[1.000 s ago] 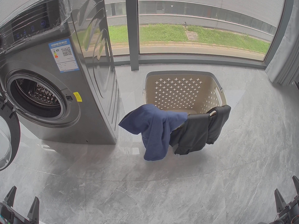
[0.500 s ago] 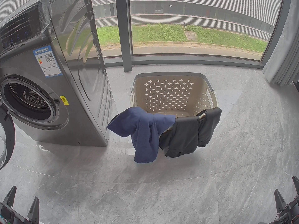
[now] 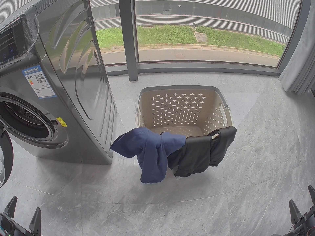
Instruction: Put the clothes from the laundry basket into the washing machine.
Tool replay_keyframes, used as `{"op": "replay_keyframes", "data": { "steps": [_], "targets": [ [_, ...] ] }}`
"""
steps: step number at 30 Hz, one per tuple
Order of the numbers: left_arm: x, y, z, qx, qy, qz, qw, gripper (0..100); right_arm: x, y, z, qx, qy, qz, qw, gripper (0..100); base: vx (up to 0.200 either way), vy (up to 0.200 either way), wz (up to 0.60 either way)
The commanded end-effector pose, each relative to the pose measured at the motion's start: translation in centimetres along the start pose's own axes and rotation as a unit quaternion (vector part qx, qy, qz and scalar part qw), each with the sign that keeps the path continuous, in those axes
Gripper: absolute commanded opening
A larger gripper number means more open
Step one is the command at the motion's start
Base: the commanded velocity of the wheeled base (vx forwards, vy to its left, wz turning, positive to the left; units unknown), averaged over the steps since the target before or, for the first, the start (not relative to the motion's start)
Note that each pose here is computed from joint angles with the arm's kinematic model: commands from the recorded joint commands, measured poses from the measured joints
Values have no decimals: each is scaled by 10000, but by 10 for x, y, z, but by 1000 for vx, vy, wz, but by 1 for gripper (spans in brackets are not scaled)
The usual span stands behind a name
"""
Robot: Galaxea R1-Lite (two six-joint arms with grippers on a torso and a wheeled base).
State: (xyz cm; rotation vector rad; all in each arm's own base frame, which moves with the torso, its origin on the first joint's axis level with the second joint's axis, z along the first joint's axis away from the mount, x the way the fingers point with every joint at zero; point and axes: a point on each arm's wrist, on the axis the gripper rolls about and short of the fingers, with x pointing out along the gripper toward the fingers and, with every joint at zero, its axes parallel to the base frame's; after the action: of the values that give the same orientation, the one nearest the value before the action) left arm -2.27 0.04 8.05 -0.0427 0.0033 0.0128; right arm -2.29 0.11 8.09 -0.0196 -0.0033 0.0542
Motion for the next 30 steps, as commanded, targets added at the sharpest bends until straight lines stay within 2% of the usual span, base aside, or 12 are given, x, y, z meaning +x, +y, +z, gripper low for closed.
{"op": "replay_keyframes", "data": {
  "steps": [1,11,30],
  "targets": [
    [0,0,-4,-1,20,-2,10000,100,0,0,-5,-2,-2,5,10000,100,0,-200,0],
    [0,0,-4,-1,20,-2,10000,100,0,0,-5,-2,6,5,10000,100,0,-200,0],
    [0,0,-4,-8,20,-2,10000,100,0,0,-5,-2,6,5,10000,100,0,0,0]
  ]
}}
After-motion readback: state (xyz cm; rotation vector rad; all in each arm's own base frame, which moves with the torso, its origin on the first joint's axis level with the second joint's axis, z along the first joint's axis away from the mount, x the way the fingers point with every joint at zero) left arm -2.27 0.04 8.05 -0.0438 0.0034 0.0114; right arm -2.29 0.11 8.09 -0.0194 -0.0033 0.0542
